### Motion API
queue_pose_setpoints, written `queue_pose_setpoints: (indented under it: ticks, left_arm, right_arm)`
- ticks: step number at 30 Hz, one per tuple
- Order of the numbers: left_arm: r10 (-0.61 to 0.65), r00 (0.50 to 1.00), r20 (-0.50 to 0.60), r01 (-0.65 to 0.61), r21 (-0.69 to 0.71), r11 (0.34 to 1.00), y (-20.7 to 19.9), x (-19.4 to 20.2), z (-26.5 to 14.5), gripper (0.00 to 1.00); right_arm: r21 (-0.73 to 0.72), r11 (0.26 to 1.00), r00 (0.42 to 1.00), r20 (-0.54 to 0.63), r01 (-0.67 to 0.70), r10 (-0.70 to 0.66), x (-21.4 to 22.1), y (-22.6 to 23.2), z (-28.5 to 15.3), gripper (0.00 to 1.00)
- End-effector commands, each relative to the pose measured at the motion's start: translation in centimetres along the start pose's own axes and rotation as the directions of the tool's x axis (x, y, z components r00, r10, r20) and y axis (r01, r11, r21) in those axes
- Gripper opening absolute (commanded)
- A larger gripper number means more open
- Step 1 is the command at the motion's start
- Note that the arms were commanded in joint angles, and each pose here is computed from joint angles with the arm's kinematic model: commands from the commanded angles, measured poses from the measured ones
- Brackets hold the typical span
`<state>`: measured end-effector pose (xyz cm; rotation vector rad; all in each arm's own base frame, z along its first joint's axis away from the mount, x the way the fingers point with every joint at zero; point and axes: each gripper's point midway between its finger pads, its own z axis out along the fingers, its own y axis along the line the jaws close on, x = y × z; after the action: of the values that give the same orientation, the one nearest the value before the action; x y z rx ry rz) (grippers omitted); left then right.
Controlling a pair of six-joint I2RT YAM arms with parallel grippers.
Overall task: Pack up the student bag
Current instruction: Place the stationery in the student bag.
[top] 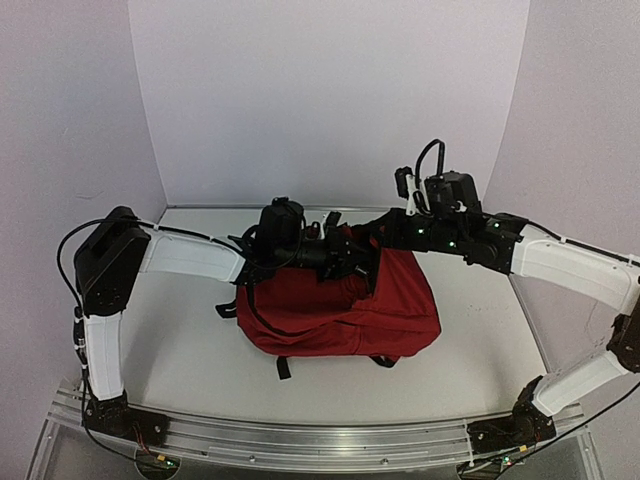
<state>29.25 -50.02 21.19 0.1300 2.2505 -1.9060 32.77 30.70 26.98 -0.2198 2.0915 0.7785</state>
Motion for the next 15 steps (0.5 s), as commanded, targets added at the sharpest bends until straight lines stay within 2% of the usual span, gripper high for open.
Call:
queue_pose_setpoints:
  ticks: [1,3,5,7,11,14,15]
  left_arm:
    - [0.104,0.987,0.121,-0.105,0.009,0.994,-3.4,-2.3,1.3,0.0]
    - [0.107,0.988,0.107,-0.102,-0.052,0.993,-2.1,-2.0,1.6,0.01]
    - [0.132,0.985,0.109,-0.122,-0.102,0.987,-1.5,-2.0,1.3,0.08]
    - [0.171,0.979,0.112,-0.151,-0.166,0.974,-1.2,-2.1,0.5,0.19]
    - [0.257,0.96,0.11,-0.216,-0.296,0.93,-1.0,-2.2,-1.8,0.48]
    - [0.304,0.947,0.1,-0.253,-0.349,0.902,-1.2,-2.1,-3.2,0.63]
    - [0.317,0.944,0.093,-0.266,-0.354,0.897,-1.4,-1.9,-3.5,0.65]
  right_arm:
    - [-0.111,0.994,0.982,0.183,-0.02,0.04,-5.0,3.5,-3.0,0.0]
    - [-0.099,0.995,0.981,0.188,-0.025,0.043,-5.1,3.3,-2.9,0.0]
    - [-0.086,0.996,0.98,0.192,-0.031,0.047,-5.0,3.0,-2.8,0.0]
    - [-0.077,0.997,0.981,0.191,-0.032,0.046,-4.9,2.8,-2.7,0.0]
    - [-0.052,0.998,0.98,0.196,-0.035,0.045,-4.7,2.2,-2.6,0.0]
    - [-0.043,0.999,0.98,0.193,-0.032,0.039,-4.5,2.0,-2.4,0.0]
    - [-0.043,0.999,0.981,0.19,-0.03,0.038,-4.4,2.0,-2.3,0.0]
